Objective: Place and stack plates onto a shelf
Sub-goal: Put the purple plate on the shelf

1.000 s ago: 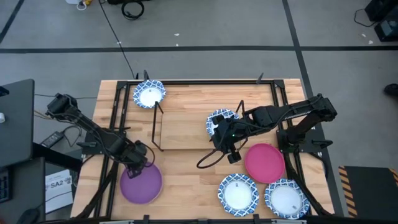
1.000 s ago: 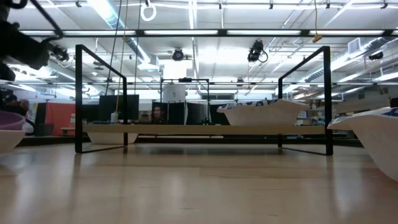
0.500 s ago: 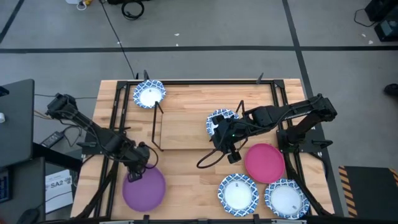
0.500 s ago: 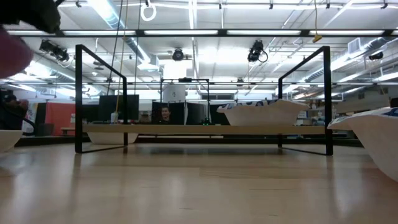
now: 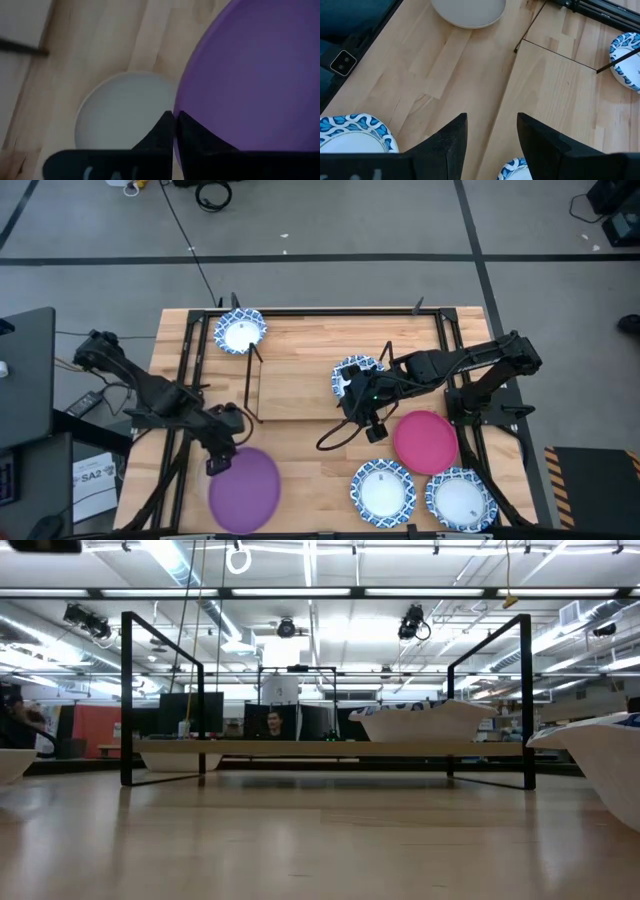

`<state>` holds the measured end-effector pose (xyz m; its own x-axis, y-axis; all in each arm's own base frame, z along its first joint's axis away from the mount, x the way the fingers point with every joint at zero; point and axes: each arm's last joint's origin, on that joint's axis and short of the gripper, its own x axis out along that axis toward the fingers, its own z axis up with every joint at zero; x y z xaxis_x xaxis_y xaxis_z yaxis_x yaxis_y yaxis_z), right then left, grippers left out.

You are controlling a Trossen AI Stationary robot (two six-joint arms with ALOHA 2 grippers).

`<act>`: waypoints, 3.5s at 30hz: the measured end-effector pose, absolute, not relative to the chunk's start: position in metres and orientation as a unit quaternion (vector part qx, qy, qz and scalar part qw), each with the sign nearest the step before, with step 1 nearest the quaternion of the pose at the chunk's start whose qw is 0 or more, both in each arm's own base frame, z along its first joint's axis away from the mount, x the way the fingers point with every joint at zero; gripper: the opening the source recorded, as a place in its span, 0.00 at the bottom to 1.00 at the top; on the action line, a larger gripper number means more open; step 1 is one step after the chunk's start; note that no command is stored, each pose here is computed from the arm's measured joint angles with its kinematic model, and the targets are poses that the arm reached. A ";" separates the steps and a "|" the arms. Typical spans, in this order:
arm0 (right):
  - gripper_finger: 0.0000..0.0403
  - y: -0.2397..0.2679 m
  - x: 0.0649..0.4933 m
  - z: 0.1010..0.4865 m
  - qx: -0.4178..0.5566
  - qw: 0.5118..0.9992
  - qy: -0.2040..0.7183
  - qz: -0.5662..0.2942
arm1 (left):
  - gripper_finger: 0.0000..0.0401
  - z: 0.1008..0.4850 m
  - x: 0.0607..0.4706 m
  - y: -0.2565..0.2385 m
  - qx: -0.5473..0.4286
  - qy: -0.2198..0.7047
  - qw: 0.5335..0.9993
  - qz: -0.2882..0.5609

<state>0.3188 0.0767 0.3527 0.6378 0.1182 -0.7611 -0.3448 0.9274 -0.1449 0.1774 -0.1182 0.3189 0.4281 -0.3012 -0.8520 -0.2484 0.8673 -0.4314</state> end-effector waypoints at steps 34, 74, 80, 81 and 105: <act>0.44 0.067 0.263 0.399 -0.118 0.916 0.362 0.128 | 0.03 0.350 0.244 0.014 -0.110 0.395 0.911 0.041; 0.44 0.067 0.264 0.399 -0.123 0.917 0.358 0.129 | 0.03 0.246 0.293 0.127 -0.107 0.561 0.809 0.135; 0.44 0.067 0.264 0.399 -0.122 0.917 0.357 0.129 | 0.05 0.246 0.292 0.128 -0.095 0.567 0.804 0.153; 0.44 0.067 0.264 0.399 -0.122 0.917 0.357 0.129 | 0.05 0.246 0.292 0.128 -0.093 0.568 0.803 0.155; 0.44 0.067 0.264 0.399 -0.122 0.917 0.358 0.129 | 0.07 0.246 0.293 0.128 -0.091 0.566 0.804 0.158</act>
<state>0.2643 0.0669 0.3991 0.7108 0.1485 -0.6875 -0.3235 0.9370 -0.1321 0.2926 0.1283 0.2463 0.3091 0.1506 -0.9390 -0.3565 0.9337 0.0324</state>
